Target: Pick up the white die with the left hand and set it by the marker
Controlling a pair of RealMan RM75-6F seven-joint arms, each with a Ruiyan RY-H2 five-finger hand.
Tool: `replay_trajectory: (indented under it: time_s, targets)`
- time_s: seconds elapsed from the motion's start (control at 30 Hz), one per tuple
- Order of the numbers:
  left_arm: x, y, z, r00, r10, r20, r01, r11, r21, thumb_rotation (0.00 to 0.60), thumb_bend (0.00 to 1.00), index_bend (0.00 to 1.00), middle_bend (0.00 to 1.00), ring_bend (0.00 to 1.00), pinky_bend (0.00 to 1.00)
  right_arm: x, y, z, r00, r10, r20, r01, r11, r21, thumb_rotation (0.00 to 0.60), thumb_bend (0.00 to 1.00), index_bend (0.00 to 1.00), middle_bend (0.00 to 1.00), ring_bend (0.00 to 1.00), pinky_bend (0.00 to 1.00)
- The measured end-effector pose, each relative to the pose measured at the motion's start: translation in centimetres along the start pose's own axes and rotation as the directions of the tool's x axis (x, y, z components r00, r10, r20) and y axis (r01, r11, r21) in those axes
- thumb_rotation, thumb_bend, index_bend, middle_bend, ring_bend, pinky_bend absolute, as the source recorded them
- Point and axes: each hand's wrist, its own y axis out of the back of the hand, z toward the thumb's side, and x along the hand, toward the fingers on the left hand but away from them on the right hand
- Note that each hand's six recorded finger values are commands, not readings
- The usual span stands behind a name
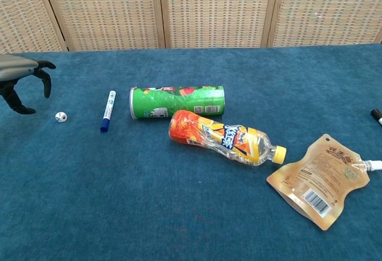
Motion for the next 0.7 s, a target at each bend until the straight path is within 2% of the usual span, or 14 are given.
replay_trajectory:
  time_s: [0.37,0.7]
  targets:
    - [0.9,-1.5,1.4,1.0,-0.007,0.001,0.007,0.999,0.034,0.6,0.29,0.42,0.0,0.0,0.0,0.1,0.3,-0.3,1.0,-0.008,0.004,0.008,1.0,-0.01,0.6,0.21,0.0,0.0,0.0,0.0]
    - [1.6,-1.7,1.9,1.0,0.004,-0.004,-0.004,0.999,0.043,0.6,0.3,0.42,0.0,0.0,0.0,0.0,0.2,-0.3,1.0,-0.004,0.005,0.004,1.0,-0.01,0.6,0.21,0.0,0.0,0.0,0.0]
